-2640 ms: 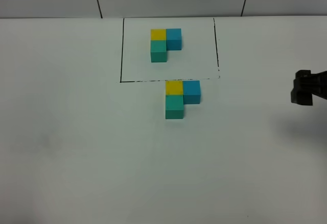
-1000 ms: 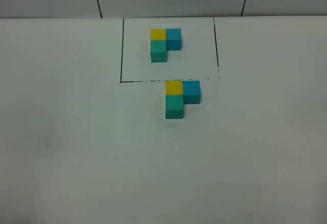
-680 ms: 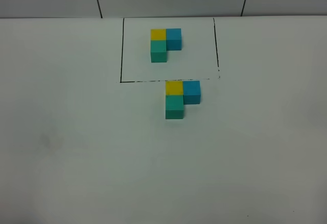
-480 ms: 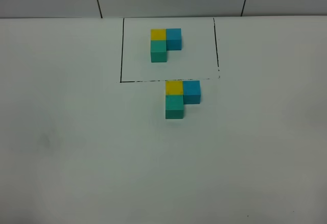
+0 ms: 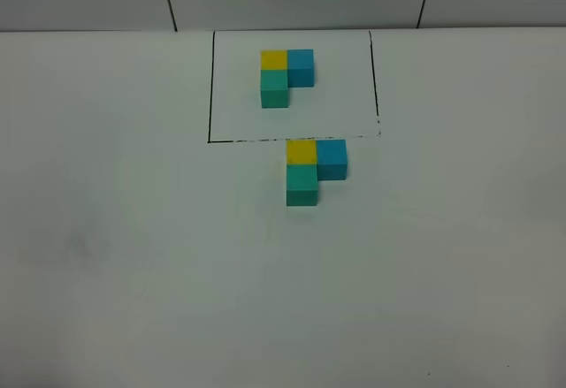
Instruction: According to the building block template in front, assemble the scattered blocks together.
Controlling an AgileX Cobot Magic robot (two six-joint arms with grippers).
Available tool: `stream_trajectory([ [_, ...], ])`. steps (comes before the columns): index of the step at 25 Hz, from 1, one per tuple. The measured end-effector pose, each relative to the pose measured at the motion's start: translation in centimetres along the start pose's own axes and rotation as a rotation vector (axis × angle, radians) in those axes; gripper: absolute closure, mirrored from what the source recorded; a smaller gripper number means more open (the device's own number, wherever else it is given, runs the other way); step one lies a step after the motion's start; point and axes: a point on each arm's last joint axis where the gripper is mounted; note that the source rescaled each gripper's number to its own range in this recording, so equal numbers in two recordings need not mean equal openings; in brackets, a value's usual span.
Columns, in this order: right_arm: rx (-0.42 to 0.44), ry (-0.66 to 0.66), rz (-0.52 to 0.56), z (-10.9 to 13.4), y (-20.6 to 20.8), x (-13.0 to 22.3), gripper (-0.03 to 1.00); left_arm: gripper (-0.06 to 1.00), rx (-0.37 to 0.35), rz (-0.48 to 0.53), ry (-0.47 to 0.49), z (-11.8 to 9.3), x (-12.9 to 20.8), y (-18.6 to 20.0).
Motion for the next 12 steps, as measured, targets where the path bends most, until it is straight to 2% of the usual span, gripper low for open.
stream_trajectory([
  [4,0.04,-0.011,0.01,0.14,-0.02,-0.05,0.16,0.32,0.0,0.0,0.0,0.0,0.0,0.0],
  [12,0.036,-0.016,0.008,0.24,-0.03,-0.08,0.19,0.32,0.0,0.0,0.0,0.0,0.0,0.0],
])
Point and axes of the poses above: a point on each arm's last joint axis where the gripper is mounted, y pointing back along that axis away from the gripper, z along the wrist's bending axis when the last joint is at zero, x = y × z, and after that the axes turned 15 degrees about y, right-handed
